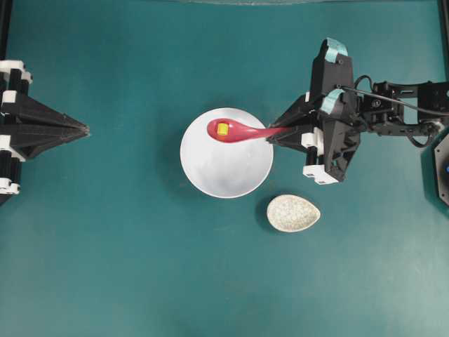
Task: Scoop the yellow hexagonal prism block from the bowl with a spoon using the right arm.
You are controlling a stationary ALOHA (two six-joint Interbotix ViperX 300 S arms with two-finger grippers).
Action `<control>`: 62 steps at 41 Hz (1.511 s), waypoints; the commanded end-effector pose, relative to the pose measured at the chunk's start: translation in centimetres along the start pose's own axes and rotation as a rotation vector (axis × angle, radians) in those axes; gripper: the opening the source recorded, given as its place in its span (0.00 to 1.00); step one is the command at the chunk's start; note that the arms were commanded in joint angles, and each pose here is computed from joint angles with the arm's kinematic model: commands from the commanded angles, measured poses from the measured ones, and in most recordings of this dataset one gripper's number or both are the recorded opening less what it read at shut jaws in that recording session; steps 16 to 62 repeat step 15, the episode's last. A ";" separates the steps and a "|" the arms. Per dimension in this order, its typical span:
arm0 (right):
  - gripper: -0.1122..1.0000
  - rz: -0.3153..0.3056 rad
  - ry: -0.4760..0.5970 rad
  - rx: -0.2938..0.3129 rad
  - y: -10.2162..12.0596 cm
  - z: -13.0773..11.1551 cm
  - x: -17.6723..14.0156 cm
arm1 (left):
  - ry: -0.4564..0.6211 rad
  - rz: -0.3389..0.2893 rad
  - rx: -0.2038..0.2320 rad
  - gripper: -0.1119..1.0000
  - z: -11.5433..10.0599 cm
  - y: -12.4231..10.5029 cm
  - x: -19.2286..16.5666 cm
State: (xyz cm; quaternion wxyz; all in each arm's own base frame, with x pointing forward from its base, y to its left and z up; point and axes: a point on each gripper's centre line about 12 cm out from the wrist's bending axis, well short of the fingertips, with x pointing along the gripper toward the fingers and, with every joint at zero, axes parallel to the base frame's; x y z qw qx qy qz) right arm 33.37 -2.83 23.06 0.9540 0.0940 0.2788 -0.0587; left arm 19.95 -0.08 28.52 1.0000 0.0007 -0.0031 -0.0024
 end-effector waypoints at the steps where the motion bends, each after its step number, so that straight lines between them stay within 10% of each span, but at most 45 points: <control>1: 0.29 0.010 -0.054 -0.010 0.4 1.7 -0.8 | -0.014 -0.002 0.001 0.13 0.8 0.0 0.3; 62: 0.29 0.008 -0.054 -0.030 0.4 1.7 -0.8 | 0.021 -0.002 -0.002 0.13 0.3 0.0 0.3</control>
